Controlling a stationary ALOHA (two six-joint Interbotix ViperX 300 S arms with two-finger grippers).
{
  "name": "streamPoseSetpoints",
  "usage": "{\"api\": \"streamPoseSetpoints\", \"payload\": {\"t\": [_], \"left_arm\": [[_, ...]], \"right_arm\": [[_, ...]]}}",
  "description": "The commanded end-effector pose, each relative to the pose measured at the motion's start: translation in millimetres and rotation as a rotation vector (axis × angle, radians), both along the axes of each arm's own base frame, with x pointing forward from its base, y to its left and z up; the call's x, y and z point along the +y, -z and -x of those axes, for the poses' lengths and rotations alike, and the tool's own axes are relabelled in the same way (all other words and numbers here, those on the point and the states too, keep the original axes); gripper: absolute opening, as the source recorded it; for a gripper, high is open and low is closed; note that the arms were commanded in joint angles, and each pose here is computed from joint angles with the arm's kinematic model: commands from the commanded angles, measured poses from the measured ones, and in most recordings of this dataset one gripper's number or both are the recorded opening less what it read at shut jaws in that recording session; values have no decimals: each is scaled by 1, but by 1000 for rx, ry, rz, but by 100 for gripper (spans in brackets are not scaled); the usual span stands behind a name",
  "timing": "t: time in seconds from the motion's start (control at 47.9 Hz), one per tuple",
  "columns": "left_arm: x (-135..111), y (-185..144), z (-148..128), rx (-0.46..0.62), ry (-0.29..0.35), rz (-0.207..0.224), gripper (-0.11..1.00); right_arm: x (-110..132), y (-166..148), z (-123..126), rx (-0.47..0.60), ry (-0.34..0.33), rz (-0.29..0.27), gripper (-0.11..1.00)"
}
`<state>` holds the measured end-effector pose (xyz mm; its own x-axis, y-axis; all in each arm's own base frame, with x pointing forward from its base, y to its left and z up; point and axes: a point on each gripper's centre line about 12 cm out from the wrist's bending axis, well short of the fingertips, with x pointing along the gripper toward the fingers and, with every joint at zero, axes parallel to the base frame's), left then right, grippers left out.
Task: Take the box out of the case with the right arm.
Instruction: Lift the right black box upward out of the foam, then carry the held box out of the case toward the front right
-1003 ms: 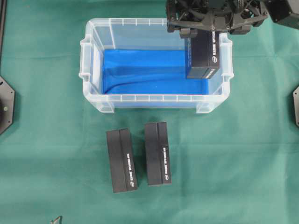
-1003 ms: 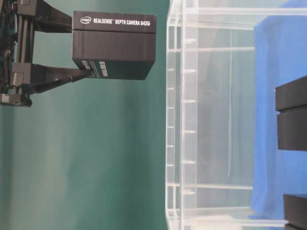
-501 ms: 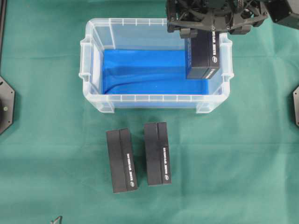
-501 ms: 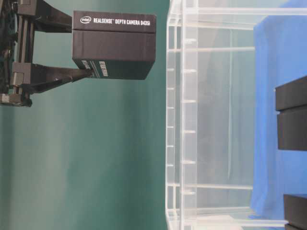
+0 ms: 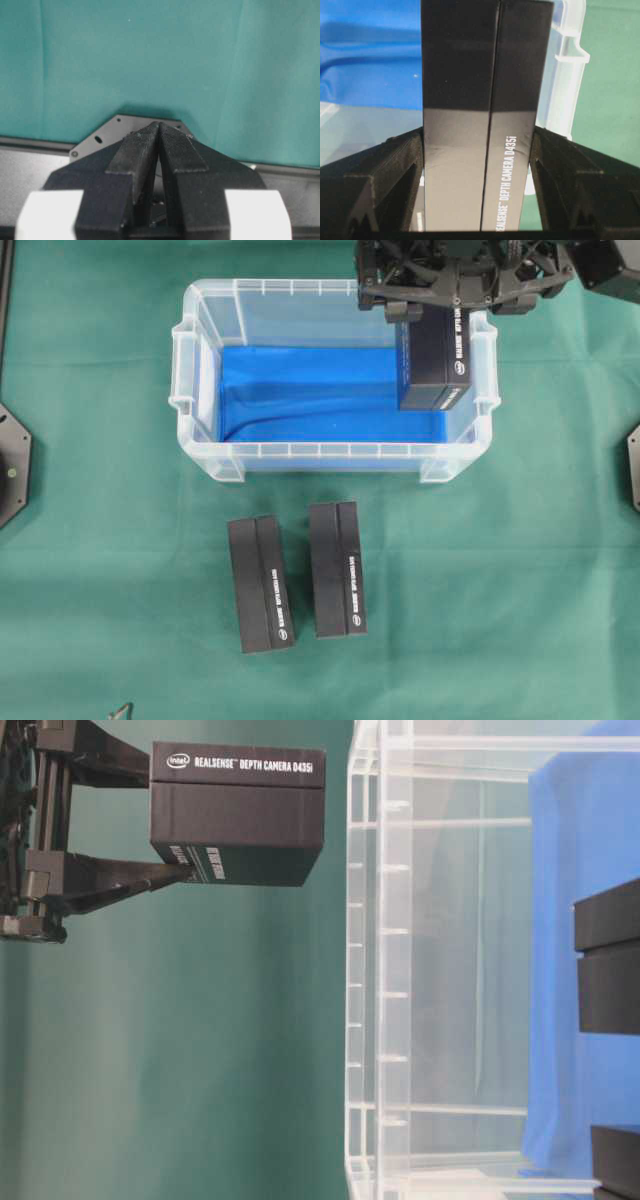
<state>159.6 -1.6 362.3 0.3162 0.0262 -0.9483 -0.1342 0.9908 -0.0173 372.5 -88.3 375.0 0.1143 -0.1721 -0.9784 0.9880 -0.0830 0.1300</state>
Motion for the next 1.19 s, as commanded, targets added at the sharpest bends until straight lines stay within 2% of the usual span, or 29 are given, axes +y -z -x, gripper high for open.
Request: {"api": "streamPoseSetpoints", "payload": {"t": [0.0, 0.355, 0.606, 0.794, 1.024, 1.17], "left_arm": [[1, -3, -1, -11, -4, -3, 0], [1, -3, -1, -12, -3, -1, 0], [1, -3, -1, -11, -3, -1, 0], [1, -2, -2, -8, -3, -1, 0], [1, -2, -3, -6, -7, -2, 0], [1, -2, -3, -6, -6, 0, 0]], "right_arm": [[2, -19, 7, -52, -2, 14, 65], [7, -19, 7, -48, -13, 13, 65], [23, -20, 3, -51, -50, 11, 65], [50, -19, 1, -39, -96, 3, 65], [98, -19, 4, -24, -114, -17, 65], [128, -19, 7, -27, -129, -8, 65]]}}
